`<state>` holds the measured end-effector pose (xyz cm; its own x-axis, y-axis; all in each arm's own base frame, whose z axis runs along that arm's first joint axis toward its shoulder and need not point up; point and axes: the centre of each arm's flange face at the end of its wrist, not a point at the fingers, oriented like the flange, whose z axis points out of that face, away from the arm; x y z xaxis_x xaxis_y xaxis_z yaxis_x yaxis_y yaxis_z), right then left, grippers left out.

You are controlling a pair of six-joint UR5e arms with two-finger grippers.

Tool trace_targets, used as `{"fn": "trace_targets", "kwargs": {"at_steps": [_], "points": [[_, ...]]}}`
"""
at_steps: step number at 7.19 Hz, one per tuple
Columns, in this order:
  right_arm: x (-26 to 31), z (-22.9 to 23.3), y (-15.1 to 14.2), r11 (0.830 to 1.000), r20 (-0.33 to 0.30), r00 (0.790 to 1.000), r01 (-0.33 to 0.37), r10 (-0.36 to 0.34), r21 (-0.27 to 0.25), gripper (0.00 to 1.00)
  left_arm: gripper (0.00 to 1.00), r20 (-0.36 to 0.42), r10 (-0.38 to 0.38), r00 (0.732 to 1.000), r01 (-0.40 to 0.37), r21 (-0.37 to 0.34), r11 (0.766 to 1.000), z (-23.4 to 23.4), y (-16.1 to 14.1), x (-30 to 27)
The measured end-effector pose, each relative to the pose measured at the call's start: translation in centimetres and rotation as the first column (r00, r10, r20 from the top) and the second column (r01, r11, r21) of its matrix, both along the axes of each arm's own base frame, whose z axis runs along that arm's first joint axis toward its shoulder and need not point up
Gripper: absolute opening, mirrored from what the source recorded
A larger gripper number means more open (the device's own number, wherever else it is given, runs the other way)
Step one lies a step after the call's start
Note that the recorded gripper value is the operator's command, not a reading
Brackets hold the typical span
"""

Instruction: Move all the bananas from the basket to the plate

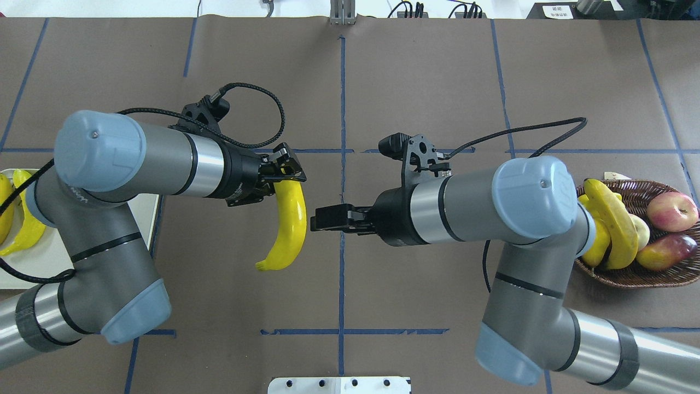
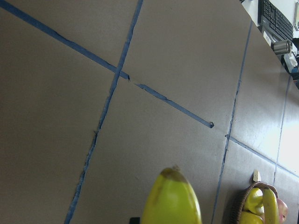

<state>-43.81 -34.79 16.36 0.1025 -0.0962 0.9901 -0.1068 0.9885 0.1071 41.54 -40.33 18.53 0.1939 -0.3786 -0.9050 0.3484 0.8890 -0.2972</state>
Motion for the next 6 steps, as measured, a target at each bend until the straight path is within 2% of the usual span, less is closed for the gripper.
{"fn": "trace_targets", "kwargs": {"at_steps": [1,3,5,6], "points": [[2.9,2.1,-2.2,1.0,-0.027,0.999,0.019,-0.019,-0.024,0.99,0.0,0.123,-0.008,0.992,0.018,-0.079,0.997,1.1,-0.1,-1.5],[8.4,6.6,-5.7,0.997,-0.083,0.996,0.032,-0.037,-0.064,0.99,0.0,0.328,-0.015,0.945,0.082,-0.19,0.978,4.0,-1.1,-5.4],[12.5,12.5,-7.3,0.998,-0.177,0.983,0.032,-0.041,-0.049,0.99,0.0,0.482,0.0,0.876,0.129,-0.236,0.963,10.0,-0.8,-11.8],[13.9,14.7,-8.1,0.999,-0.246,0.968,0.04,-0.047,-0.035,0.99,0.0,0.532,0.017,0.846,0.127,-0.233,0.964,13.0,-0.6,-14.6]]}}
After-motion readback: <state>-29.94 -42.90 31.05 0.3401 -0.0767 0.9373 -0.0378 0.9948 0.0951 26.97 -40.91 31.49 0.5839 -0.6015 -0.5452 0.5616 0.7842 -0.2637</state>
